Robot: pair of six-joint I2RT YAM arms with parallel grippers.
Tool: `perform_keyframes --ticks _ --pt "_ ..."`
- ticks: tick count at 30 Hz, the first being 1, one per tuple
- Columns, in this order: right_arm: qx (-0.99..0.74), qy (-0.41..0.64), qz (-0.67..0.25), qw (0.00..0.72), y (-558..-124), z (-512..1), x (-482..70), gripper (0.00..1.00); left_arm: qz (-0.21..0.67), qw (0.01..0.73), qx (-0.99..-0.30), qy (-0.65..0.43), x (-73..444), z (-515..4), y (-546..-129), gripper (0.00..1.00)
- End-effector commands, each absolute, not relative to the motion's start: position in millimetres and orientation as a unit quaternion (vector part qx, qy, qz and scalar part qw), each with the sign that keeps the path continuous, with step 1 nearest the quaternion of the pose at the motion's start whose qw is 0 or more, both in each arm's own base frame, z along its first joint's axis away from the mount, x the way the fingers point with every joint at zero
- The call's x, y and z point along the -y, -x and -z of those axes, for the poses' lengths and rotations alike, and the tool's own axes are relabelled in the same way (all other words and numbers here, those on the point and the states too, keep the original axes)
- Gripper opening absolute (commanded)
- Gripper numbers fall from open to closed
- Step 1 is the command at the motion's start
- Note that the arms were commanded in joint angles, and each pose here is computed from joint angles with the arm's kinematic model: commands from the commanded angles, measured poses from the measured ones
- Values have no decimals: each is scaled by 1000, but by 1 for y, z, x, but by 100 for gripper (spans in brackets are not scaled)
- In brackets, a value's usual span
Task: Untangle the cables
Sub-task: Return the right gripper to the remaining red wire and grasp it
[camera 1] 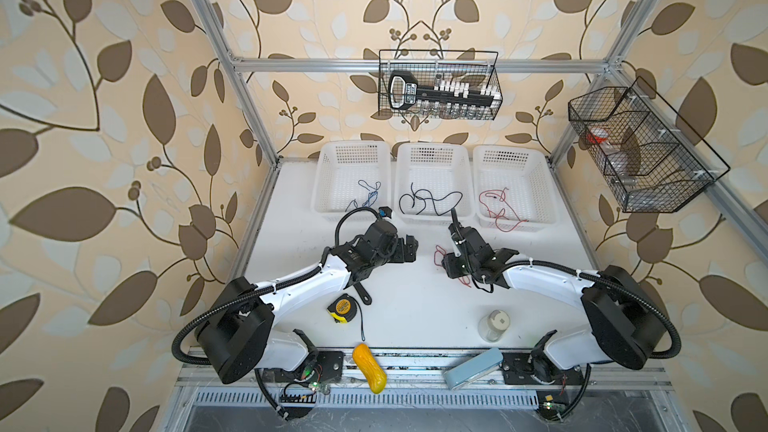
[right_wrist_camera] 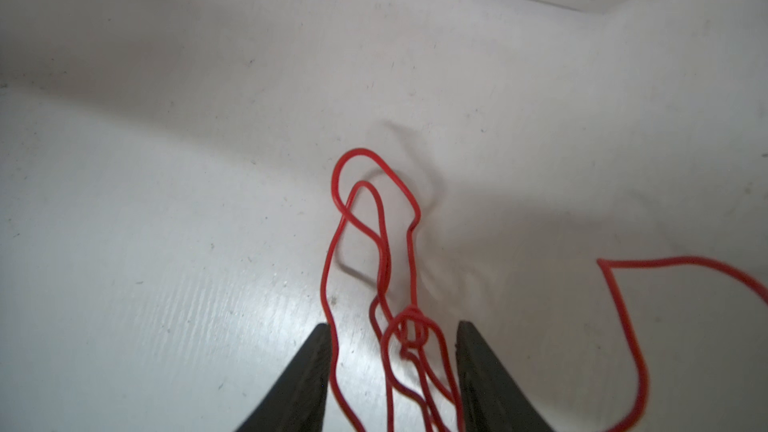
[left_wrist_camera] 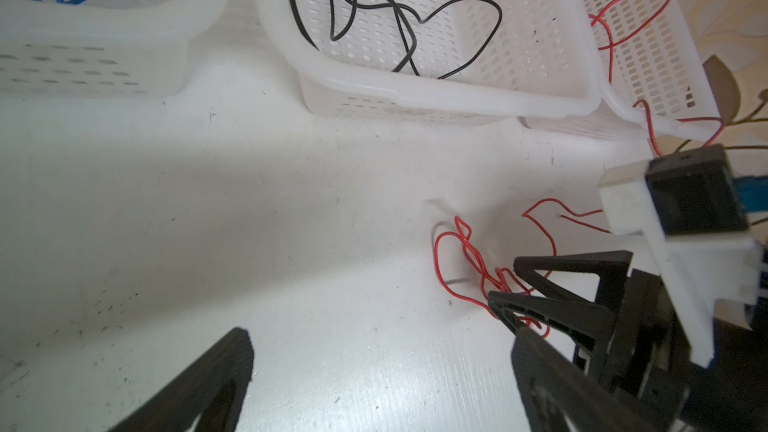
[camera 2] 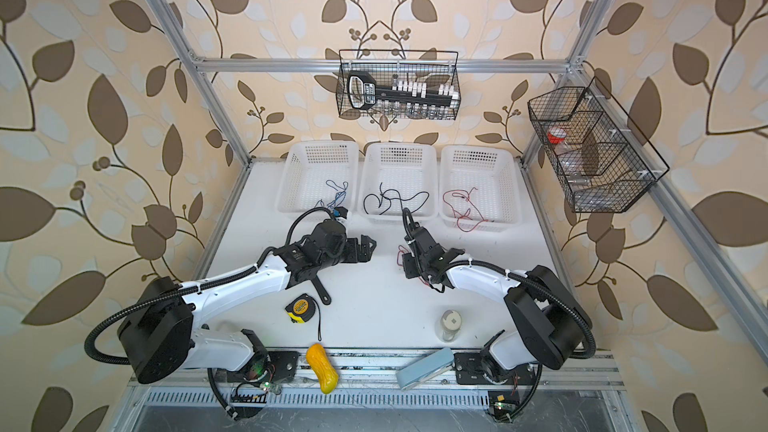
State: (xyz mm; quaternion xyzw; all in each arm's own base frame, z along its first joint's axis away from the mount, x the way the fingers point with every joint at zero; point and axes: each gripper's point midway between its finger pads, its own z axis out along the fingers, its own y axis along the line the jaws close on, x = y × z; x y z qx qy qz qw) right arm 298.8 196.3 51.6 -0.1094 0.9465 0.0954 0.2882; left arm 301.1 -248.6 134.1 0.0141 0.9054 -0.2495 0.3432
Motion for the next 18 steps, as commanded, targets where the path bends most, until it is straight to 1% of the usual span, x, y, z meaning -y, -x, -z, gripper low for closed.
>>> perform_keyframes --ticks 1,6,10,13,18 --pt "-936 113 -96 319 -319 -67 -208 49 255 362 -896 -25 255 -154 -307 99" --pt "-937 128 -91 313 -328 -62 -218 48 251 362 -897 -25 253 -153 -307 99" --pt "-940 132 -83 303 -332 -54 -220 39 251 362 -898 -23 252 -152 -306 99" --pt "-942 126 -70 302 -334 -49 -216 30 250 362 -898 -22 251 -150 -305 99" --pt "-942 121 -65 305 -336 -47 -215 6 249 361 -898 -22 250 -149 -305 99"
